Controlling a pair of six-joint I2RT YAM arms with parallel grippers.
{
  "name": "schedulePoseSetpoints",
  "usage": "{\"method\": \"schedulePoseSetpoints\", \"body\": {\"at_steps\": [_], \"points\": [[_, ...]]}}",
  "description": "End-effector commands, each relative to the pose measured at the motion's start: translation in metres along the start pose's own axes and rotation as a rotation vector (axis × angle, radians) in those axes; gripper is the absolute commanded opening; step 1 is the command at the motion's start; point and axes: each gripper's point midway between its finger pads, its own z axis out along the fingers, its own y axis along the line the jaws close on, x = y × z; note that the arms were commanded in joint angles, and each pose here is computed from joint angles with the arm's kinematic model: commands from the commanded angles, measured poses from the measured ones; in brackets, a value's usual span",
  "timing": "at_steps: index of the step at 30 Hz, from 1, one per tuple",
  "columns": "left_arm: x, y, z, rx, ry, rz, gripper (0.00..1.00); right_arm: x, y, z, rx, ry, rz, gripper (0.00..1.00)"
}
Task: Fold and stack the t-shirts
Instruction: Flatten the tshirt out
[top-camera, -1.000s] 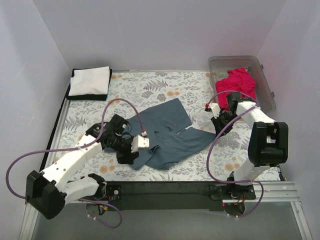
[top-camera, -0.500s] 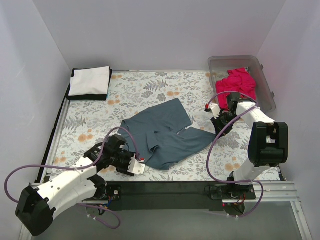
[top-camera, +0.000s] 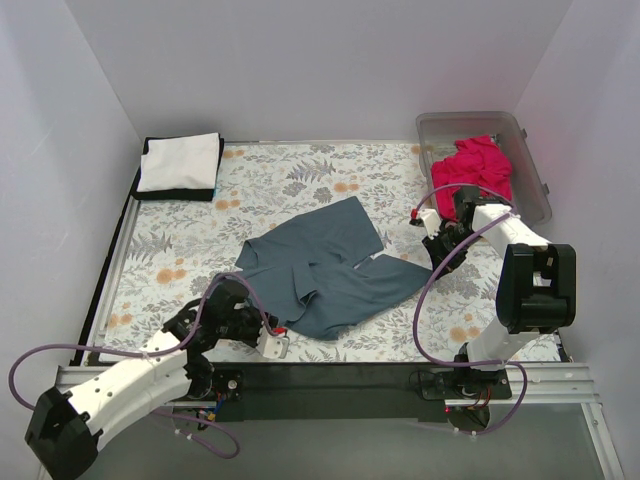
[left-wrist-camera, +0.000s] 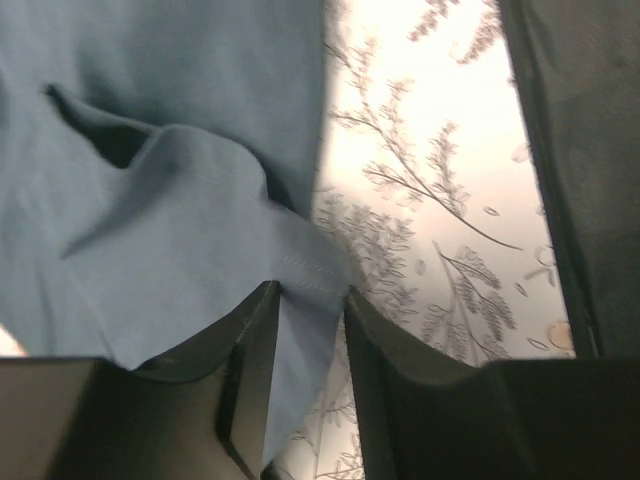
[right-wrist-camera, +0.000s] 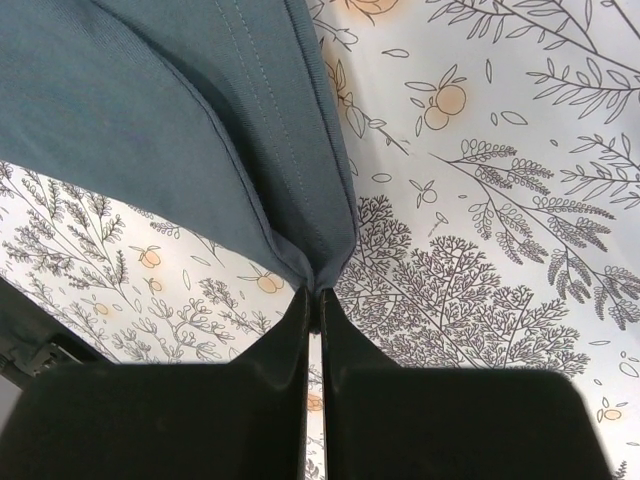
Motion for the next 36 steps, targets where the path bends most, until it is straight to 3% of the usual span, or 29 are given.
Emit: {"method": "schedulePoseSetpoints", "body": {"at_steps": [1,6,12,14,16,18,21,25,36], "points": [[-0.016,0.022,-0.004,-0.097,-0.06,-0.035,0.25,0.011,0.01,0.0,-0.031,0.027,0.015,0.01],[-0.038,0.033,-0.015,-0.092,-0.115,-0.176,0.03,0.011,0.012,0.001,-0.031,0.03,0.012,0.01],[-0.03,0.05,-0.026,-0.127,-0.038,-0.371,0.0,-0.001,0.025,-0.001,-0.033,0.012,-0.041,0.04],[-0.03,0.059,-0.033,-0.125,-0.033,-0.418,0.0,-0.007,0.022,-0.01,-0.003,-0.014,-0.06,0.22],[-0.013,0.073,-0.04,-0.163,0.002,-0.496,0.0,-0.01,0.015,-0.019,0.036,-0.024,-0.088,0.57],[0.006,0.1,-0.062,-0.246,0.021,-0.569,0.0,-0.009,0.005,-0.025,0.061,-0.034,-0.077,0.7],[0.026,0.129,-0.088,-0.318,0.024,-0.656,0.0,-0.013,-0.004,-0.031,0.058,-0.044,-0.068,0.67],[0.045,0.148,-0.104,-0.339,0.015,-0.761,0.0,-0.025,0.0,-0.029,0.002,-0.073,-0.062,0.53],[0.065,0.146,-0.101,-0.306,0.03,-0.84,0.0,0.004,-0.013,-0.01,-0.004,0.05,-0.252,0.51]]}}
